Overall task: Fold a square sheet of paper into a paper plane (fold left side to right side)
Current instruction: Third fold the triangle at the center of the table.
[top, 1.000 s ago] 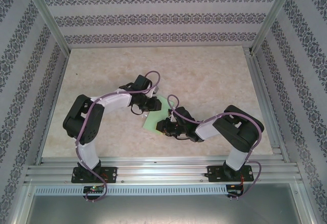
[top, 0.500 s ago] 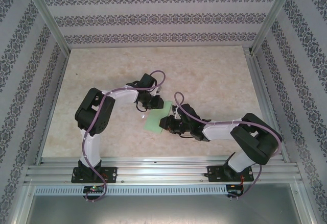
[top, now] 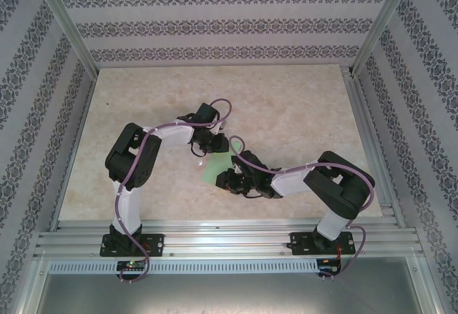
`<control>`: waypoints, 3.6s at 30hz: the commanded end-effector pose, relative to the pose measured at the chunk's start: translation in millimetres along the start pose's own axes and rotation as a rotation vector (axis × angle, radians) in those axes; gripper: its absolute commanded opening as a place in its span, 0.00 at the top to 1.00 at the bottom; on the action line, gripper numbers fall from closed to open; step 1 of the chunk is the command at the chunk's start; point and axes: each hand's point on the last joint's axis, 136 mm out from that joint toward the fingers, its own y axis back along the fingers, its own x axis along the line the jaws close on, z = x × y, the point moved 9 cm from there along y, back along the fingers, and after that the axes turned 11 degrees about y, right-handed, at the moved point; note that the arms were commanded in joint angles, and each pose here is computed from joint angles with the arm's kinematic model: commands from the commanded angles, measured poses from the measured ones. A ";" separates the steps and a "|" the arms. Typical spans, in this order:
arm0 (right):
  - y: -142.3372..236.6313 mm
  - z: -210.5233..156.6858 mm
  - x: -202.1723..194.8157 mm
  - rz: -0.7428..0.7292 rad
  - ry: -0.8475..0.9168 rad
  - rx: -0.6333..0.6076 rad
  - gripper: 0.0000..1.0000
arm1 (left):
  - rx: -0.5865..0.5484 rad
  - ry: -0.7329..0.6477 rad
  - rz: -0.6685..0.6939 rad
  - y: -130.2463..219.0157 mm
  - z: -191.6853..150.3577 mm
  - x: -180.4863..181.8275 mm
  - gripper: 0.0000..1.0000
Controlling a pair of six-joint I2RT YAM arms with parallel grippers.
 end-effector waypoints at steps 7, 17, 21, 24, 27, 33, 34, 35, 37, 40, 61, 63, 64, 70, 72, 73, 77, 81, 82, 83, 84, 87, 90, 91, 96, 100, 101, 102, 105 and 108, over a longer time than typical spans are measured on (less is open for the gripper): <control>0.7 -19.6 -34.5 -0.119 -0.112 0.017 0.75 | 0.005 -0.002 0.066 -15.8 1.7 12.4 0.78; 29.3 -4.1 -19.1 -0.094 0.016 -0.030 0.72 | -0.066 -0.026 -0.112 51.0 19.7 -13.1 0.59; 45.6 9.0 -3.8 -0.112 0.109 -0.050 0.68 | -0.148 -0.019 -0.172 103.5 18.9 -10.4 0.44; 58.2 20.7 0.3 -0.134 0.131 -0.076 0.68 | -0.207 0.020 -0.185 132.8 9.6 6.2 0.39; 65.5 37.5 4.5 -0.130 0.146 -0.120 0.68 | -0.232 0.059 -0.182 143.7 -7.7 24.6 0.36; 55.9 78.0 16.8 -0.127 0.193 -0.164 0.67 | -0.166 0.140 -0.227 118.4 -43.2 51.7 0.34; 53.2 83.3 16.4 -0.133 0.195 -0.165 0.67 | -0.163 0.152 -0.227 114.7 -46.4 55.7 0.34; 50.6 90.0 14.0 -0.144 0.190 -0.167 0.67 | -0.154 0.167 -0.225 109.4 -50.7 60.5 0.34; 46.5 99.2 4.4 -0.176 0.174 -0.172 0.67 | -0.128 0.185 -0.247 100.2 -56.3 66.1 0.34; 42.2 107.7 -13.5 -0.209 0.142 -0.174 0.67 | -0.081 0.205 -0.290 88.1 -62.5 69.7 0.34; 29.2 107.1 -59.9 -0.391 0.125 -0.059 0.79 | 0.008 0.214 -0.257 57.0 -62.8 72.9 0.32; 27.4 106.7 -61.7 -0.402 0.125 -0.048 0.82 | 0.021 0.211 -0.256 52.9 -62.3 70.7 0.32; 26.7 106.1 -62.9 -0.408 0.125 -0.041 0.83 | 0.027 0.209 -0.254 50.9 -62.6 69.9 0.32; 23.8 104.5 -67.8 -0.430 0.119 -0.022 0.87 | 0.045 0.207 -0.235 42.1 -61.7 67.0 0.35; 22.5 104.1 -68.0 -0.424 0.118 -0.020 0.86 | 0.050 0.204 -0.242 39.1 -60.7 64.2 0.36; 22.2 103.7 -68.1 -0.420 0.117 -0.020 0.86 | 0.055 0.201 -0.245 37.5 -60.7 62.6 0.36; 21.2 103.9 -67.8 -0.411 0.117 -0.019 0.86 | 0.074 0.183 -0.253 29.8 -58.0 52.7 0.38; 20.8 104.7 -66.3 -0.405 0.121 -0.020 0.85 | 0.087 0.171 -0.256 21.5 -53.2 44.5 0.39; 21.0 105.1 -65.7 -0.403 0.121 -0.022 0.85 | 0.091 0.172 -0.256 19.7 -52.4 43.4 0.40; 21.1 105.1 -65.7 -0.404 0.121 -0.023 0.85 | 0.092 0.171 -0.257 17.9 -51.0 41.9 0.40; 20.6 104.6 -65.2 -0.401 0.123 -0.021 0.85 | 0.094 0.170 -0.260 16.4 -50.2 40.2 0.41; 19.4 104.7 -65.6 -0.400 0.123 -0.019 0.85 | 0.095 0.164 -0.268 13.4 -47.5 34.7 0.42; 17.5 104.7 -65.9 -0.398 0.124 -0.014 0.85 | 0.089 0.155 -0.272 12.6 -41.9 28.8 0.45; 17.0 104.2 -65.8 -0.397 0.124 -0.011 0.85 | 0.088 0.154 -0.268 12.8 -40.3 27.9 0.46; 16.0 103.9 -65.4 -0.396 0.128 -0.009 0.85 | 0.078 0.140 -0.238 13.4 -33.3 25.1 0.58; 16.5 104.4 -64.3 -0.394 0.132 -0.012 0.85 | 0.065 0.137 -0.222 14.5 -29.3 23.4 0.62; 17.0 104.5 -63.7 -0.390 0.135 -0.014 0.85 | 0.063 0.138 -0.212 14.5 -28.7 23.8 0.65; 19.0 105.8 -61.3 -0.386 0.141 -0.024 0.84 | 0.058 0.138 -0.203 15.0 -27.6 23.6 0.69; 32.5 110.7 -48.5 -0.382 0.176 -0.056 0.81 | 0.058 0.146 -0.200 16.0 -27.8 23.3 0.78; 56.8 113.6 -27.7 -0.394 0.241 -0.123 0.72 | 0.060 0.170 -0.194 17.0 -29.7 24.4 0.87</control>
